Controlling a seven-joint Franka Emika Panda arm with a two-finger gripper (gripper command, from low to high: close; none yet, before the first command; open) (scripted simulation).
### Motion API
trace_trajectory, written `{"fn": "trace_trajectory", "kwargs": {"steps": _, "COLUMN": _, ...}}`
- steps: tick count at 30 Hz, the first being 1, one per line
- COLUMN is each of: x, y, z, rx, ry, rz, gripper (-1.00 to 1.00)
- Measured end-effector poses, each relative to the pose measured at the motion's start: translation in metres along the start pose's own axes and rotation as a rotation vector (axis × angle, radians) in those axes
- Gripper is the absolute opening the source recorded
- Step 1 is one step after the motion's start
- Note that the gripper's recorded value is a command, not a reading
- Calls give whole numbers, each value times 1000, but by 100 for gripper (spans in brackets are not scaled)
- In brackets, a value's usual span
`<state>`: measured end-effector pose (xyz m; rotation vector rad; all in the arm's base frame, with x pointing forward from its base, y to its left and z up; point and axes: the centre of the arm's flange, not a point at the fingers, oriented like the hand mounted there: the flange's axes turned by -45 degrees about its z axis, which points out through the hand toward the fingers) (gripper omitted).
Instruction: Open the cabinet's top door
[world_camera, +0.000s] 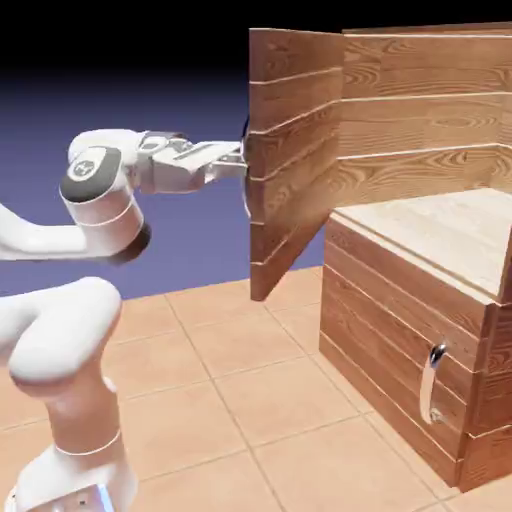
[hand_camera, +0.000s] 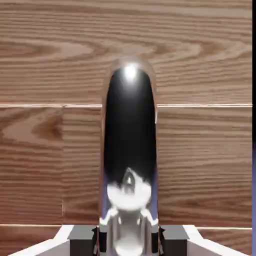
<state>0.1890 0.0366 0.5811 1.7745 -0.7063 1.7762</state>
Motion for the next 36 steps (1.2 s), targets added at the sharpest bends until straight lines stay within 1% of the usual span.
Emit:
{"fn": "trace_trajectory", "kwargs": {"steps": 8, "x": 0, "y": -23, "z": -55, "rx": -132, "ry": 0, "rz": 0, "gripper": -100}}
{"fn": "trace_trajectory", "kwargs": {"steps": 14, "x": 1, "y": -52, "z": -104, "rx": -258, "ry": -2, "rz": 3, "gripper": -100}}
{"fn": "trace_trajectory", "kwargs": {"steps": 25, "x": 1, "y": -132, "z": -195, "rx": -528, "ry": -2, "rz": 3, "gripper": -100}}
{"fn": "trace_trajectory", "kwargs": {"steps": 36, "x": 1, "y": -215, "z": -250, "rx": -751, "ry": -3, "rz": 3, "gripper": -100}}
